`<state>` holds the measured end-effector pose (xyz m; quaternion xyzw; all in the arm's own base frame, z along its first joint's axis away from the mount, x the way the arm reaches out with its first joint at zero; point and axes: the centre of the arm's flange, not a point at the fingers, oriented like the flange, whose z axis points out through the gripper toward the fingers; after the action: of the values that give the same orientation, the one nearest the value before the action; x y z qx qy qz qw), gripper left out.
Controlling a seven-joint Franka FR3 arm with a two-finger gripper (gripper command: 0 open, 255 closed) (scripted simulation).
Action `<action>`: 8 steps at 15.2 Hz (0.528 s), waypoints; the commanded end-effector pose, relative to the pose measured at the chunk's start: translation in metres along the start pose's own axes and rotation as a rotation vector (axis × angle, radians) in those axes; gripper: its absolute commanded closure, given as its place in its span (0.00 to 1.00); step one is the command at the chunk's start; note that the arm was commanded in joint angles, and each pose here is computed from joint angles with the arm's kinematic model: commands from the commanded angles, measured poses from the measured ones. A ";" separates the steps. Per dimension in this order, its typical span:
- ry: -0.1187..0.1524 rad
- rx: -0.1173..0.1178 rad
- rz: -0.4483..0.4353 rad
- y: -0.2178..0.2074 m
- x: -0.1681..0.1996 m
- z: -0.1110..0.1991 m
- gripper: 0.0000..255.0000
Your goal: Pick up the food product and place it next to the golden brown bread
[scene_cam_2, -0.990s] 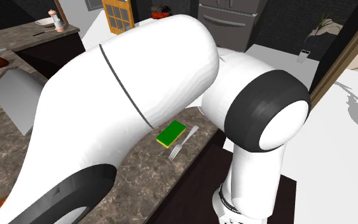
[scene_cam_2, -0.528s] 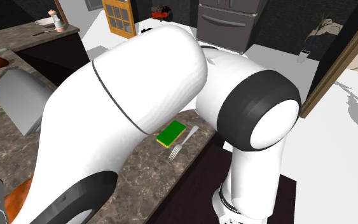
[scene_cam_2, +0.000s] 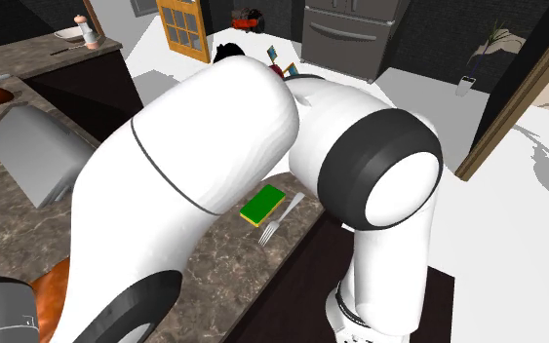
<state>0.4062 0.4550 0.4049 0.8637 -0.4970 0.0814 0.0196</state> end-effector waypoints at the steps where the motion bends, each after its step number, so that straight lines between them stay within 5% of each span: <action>1: 0.000 0.000 0.000 0.000 -0.002 0.011 1.00; 8: 0.000 0.000 0.000 0.002 -0.008 0.047 1.00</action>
<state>0.4073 0.4556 0.3637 0.8637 -0.4971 0.0814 0.0196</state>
